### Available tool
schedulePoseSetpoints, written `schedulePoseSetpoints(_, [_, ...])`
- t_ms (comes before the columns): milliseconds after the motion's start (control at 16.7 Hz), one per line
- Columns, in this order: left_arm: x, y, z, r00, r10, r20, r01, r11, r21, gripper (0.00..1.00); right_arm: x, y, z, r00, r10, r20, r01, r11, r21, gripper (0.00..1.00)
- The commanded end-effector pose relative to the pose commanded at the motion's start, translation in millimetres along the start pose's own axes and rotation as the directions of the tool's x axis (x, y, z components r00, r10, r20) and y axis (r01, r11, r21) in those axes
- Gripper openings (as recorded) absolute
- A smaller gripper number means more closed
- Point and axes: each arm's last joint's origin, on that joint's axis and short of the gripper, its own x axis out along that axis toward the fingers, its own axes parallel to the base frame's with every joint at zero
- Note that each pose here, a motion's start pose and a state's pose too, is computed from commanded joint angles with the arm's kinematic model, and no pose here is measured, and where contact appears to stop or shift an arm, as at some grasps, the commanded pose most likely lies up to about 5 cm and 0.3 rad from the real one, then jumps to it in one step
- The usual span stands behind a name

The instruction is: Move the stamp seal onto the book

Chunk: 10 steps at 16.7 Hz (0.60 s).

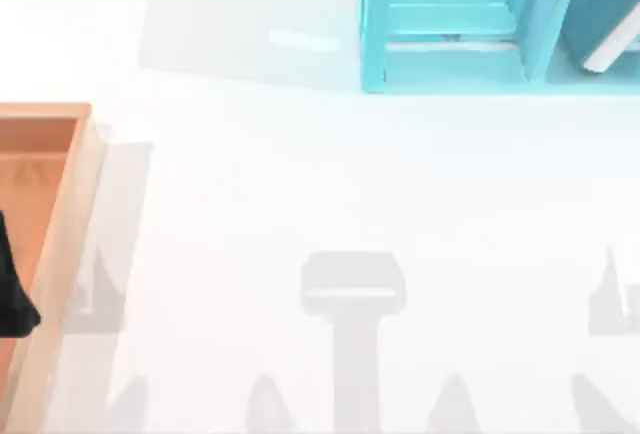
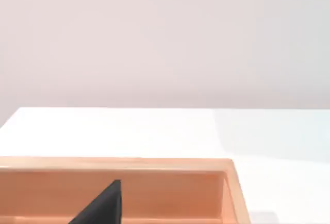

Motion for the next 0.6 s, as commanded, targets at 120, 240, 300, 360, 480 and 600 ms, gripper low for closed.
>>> schedulePoseSetpoints(120, [0,0,0,1.0,0.0,0.0,0.0,1.0,0.0,1.0,0,0,0,1.0,0.0,0.0,0.0,1.0,0.0,1.0])
schedulePoseSetpoints(240, [0,0,0,1.0,0.0,0.0,0.0,1.0,0.0,1.0,2,-1,1,1.0,-0.007,-0.01,0.007,1.0,0.007,1.0])
schedulePoseSetpoints(300, [0,0,0,1.0,0.0,0.0,0.0,1.0,0.0,1.0,3,-1,3,1.0,-0.012,-0.017,0.012,1.0,0.012,1.0])
schedulePoseSetpoints(360, [0,0,0,1.0,0.0,0.0,0.0,1.0,0.0,1.0,5,-2,6,1.0,-0.017,-0.025,0.017,1.0,0.018,1.0])
schedulePoseSetpoints(480, [0,0,0,1.0,0.0,0.0,0.0,1.0,0.0,1.0,13,-3,15,0.999,-0.024,-0.037,0.025,0.999,0.032,1.0])
schedulePoseSetpoints(600, [0,0,0,1.0,0.0,0.0,0.0,1.0,0.0,1.0,26,-4,27,0.998,-0.026,-0.051,0.029,0.999,0.046,1.0])
